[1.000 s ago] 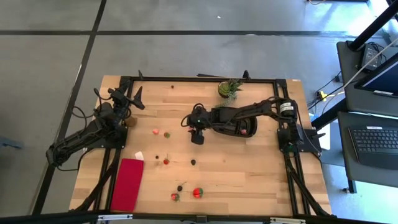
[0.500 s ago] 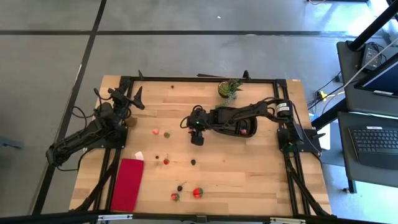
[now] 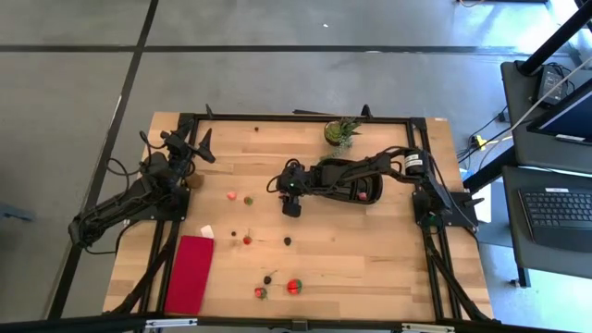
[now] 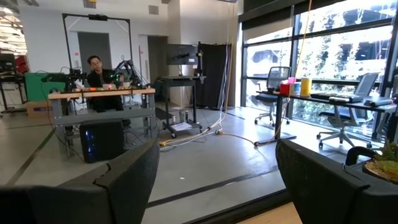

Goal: Pick and placing Produce into tupperware
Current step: Put the pink peach into the of the black bin

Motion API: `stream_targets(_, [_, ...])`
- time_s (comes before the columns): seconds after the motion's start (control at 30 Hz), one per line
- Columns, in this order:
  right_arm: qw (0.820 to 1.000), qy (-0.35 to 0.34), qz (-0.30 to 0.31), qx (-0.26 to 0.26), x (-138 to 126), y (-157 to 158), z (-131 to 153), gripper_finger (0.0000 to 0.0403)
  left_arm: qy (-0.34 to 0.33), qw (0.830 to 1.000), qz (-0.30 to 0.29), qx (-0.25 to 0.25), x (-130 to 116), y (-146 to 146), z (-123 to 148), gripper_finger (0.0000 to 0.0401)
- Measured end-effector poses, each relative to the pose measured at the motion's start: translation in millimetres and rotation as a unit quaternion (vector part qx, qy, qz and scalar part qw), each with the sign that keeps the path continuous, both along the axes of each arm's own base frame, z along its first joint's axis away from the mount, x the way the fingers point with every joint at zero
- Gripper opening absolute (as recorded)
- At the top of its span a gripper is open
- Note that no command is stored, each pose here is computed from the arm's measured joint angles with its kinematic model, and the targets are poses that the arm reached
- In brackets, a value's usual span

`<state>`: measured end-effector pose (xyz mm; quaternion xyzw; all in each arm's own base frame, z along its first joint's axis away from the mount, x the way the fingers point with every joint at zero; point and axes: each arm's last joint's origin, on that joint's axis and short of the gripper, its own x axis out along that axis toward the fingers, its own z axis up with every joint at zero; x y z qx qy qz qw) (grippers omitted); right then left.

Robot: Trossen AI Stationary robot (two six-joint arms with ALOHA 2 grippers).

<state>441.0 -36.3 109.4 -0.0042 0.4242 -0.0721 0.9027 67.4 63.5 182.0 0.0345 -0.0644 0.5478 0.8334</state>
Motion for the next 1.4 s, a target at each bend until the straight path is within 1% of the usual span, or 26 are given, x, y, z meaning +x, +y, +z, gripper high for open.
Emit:
stream_targets(0.13, [1.000, 0.004, 0.001, 0.001, 0, 0, -1, 0.0197, 0.000, 1.000, 0.000, 0.000, 0, 0, 0, 0.0315])
stream_targets(0.43, [1.000, 0.013, 0.004, 0.004, -2, 1, -2, 0.0104, 0.000, 1.000, 0.000, 0.000, 0, 0, 0, 0.0315])
stream_targets(0.53, [1.000, 0.022, 0.002, 0.003, -5, 1, 4, 0.0093, 0.000, 1.000, 0.000, 0.000, 0, 0, 0, 0.0315])
stream_targets(0.63, [0.999, 0.051, -0.004, -0.001, -16, 2, 20, 0.0097, 0.000, 1.000, 0.000, 0.000, 0, 0, 0, 0.0315])
stream_targets(0.73, [0.997, 0.065, -0.028, 0.002, -29, 1, 50, 0.0104, 0.000, 1.000, 0.000, 0.000, 0, 0, 0, 0.0315])
stream_targets(0.83, [0.993, 0.097, -0.061, 0.001, -49, 2, 76, 0.0103, 0.001, 1.000, -0.001, -0.001, 0, 0, 0, 0.0315])
stream_targets(0.93, [0.987, 0.129, -0.093, 0.011, -71, 3, 100, 0.0097, 0.003, 1.000, -0.004, -0.001, 1, 0, -1, 0.0315])
stream_targets(1.03, [0.975, 0.176, -0.136, 0.004, -95, 3, 118, 0.0096, 0.004, 1.000, -0.005, -0.002, 1, 0, -1, 0.0315])
stream_targets(1.17, [0.945, 0.254, -0.203, -0.029, -126, 3, 131, 0.0100, 0.005, 1.000, -0.006, -0.002, 1, 0, -1, 0.0315])
stream_targets(1.23, [0.934, 0.274, -0.228, -0.039, -140, 3, 133, 0.0101, 0.006, 1.000, -0.006, -0.003, 1, 0, -1, 0.0315])
stream_targets(1.33, [0.927, 0.282, -0.247, -0.035, -161, 5, 121, 0.0101, 0.008, 1.000, -0.006, -0.004, 1, 0, -2, 0.0315])
stream_targets(1.4, [0.928, 0.270, -0.257, -0.028, -175, 6, 110, 0.0102, 0.008, 1.000, -0.006, -0.005, 1, 0, -2, 0.0315])
